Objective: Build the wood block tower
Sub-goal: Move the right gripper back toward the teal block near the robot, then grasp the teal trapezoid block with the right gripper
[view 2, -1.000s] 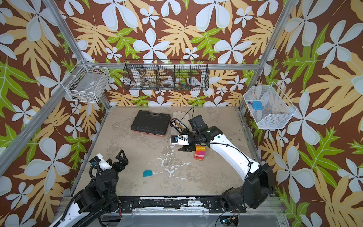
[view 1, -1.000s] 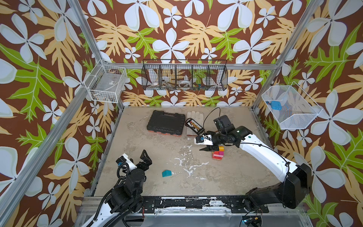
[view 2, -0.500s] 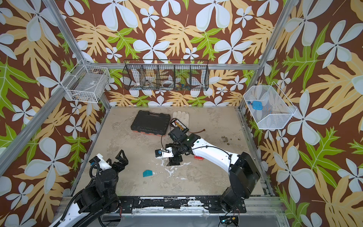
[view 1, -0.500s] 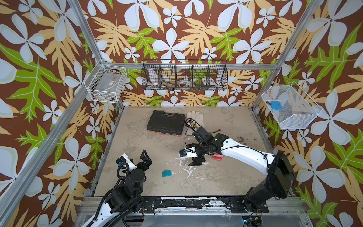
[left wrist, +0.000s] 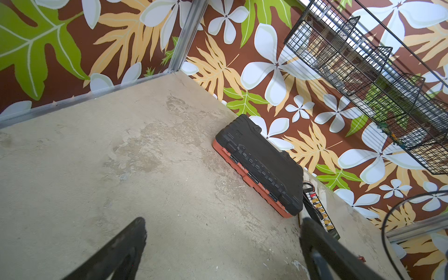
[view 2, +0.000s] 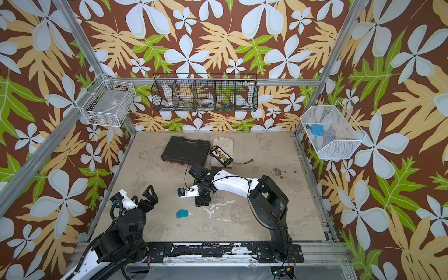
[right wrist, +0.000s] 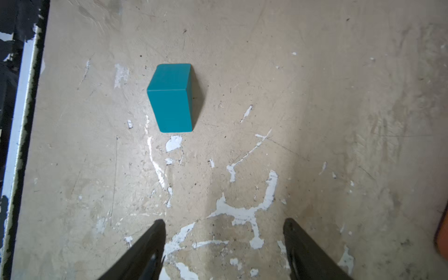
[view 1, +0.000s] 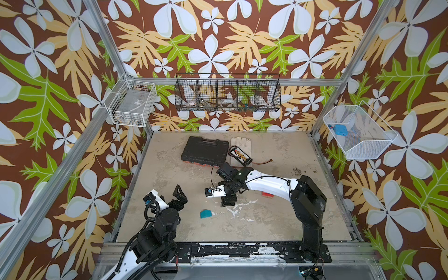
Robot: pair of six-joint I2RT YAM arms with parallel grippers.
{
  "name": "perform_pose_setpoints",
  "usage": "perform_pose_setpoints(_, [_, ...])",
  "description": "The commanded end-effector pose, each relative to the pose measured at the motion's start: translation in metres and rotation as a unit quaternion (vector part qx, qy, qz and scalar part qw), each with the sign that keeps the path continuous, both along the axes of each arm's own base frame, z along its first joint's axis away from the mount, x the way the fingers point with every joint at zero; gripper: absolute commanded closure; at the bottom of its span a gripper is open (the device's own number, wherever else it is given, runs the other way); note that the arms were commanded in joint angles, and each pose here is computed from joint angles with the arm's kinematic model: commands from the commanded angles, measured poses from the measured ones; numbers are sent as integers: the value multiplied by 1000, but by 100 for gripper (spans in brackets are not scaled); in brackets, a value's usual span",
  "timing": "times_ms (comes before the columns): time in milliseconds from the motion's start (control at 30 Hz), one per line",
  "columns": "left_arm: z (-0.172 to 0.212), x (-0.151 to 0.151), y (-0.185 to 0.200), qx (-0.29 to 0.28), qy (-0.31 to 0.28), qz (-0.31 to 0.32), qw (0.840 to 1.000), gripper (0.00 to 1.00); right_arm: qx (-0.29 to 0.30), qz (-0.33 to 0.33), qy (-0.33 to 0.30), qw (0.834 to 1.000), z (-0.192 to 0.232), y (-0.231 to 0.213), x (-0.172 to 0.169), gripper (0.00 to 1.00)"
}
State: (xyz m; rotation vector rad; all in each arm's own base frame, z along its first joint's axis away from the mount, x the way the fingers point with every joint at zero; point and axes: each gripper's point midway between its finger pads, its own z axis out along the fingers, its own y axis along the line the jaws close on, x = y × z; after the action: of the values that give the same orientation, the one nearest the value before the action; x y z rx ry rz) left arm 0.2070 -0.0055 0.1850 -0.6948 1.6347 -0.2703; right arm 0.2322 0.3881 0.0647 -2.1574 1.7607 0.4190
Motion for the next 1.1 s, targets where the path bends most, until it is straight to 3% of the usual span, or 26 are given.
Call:
perform_pose_setpoints(0, [2,0,2,-2,-5,6,1000,0,-5,2,25,1000,-6,10,-9,23])
perform_pose_setpoints(633, [3,0,2,-3,-7,4,1000,0,-29,54,68,996,-38,72,-48,26])
perform_pose_setpoints(1067, [3,-1,2,-4,-7,4,1000,0,-47,61,80,994,-43,65,-56,55])
